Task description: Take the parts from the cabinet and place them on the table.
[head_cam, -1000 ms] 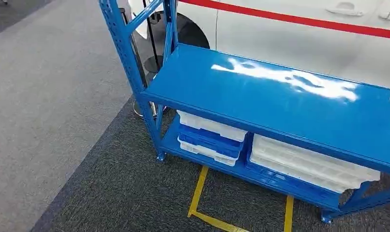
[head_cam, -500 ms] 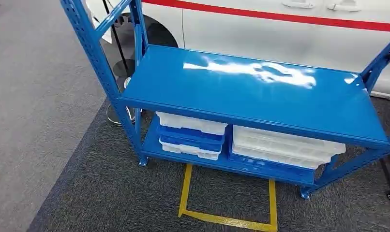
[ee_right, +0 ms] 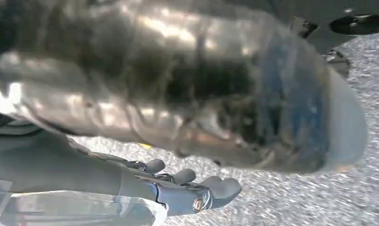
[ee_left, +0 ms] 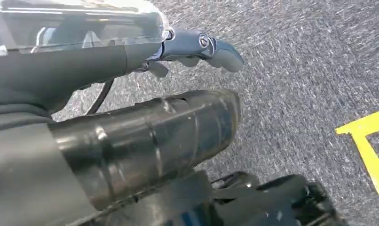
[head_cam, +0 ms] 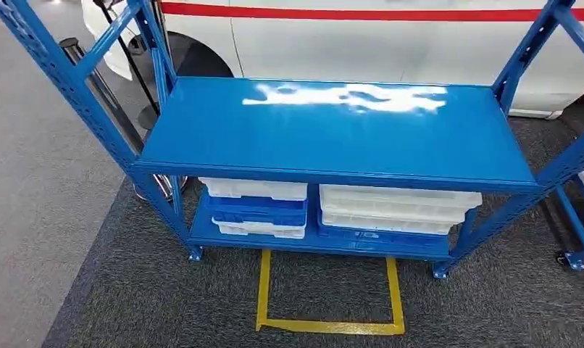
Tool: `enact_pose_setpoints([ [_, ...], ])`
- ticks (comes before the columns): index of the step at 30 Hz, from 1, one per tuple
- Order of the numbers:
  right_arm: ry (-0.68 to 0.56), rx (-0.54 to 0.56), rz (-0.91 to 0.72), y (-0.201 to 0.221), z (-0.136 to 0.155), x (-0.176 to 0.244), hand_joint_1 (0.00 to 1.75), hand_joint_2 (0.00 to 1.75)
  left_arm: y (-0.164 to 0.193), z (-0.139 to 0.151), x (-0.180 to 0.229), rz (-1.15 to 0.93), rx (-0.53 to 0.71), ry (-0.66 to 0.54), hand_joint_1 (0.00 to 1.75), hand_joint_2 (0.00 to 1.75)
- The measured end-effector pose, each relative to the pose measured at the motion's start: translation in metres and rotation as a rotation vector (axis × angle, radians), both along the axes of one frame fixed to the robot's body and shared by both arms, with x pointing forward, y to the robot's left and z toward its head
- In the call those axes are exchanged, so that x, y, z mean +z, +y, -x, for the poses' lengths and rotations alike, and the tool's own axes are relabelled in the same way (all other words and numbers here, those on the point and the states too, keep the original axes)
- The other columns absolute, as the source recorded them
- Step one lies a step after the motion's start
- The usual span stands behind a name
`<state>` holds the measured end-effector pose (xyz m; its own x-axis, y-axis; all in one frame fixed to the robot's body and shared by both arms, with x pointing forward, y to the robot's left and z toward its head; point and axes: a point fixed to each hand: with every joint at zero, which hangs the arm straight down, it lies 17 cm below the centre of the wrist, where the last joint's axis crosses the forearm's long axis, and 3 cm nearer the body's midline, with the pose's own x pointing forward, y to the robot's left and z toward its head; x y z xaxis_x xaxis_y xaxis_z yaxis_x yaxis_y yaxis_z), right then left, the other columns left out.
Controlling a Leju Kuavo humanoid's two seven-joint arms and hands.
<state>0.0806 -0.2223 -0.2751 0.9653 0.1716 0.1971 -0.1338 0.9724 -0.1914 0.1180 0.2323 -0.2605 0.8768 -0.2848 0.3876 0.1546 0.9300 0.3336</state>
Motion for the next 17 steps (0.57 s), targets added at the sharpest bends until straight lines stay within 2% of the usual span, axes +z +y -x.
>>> enact_pose_setpoints([
  [13, 0.022, 0.008, 0.005, 0.0011, 0.0034, -0.0004, 0.00, 0.00, -0.0005, -0.0027, 0.0004, 0.004, 0.007, -0.002, 0.00, 0.00],
  [14, 0.024, 0.010, 0.007, 0.0010, 0.0038, -0.0005, 0.00, 0.00, -0.0004, -0.0024, 0.0003, 0.003, 0.007, 0.000, 0.00, 1.75],
  [17, 0.030, 0.015, 0.009, 0.0008, 0.0045, -0.0006, 0.00, 0.00, -0.0003, -0.0023, 0.0002, 0.003, 0.008, 0.001, 0.00, 1.75],
])
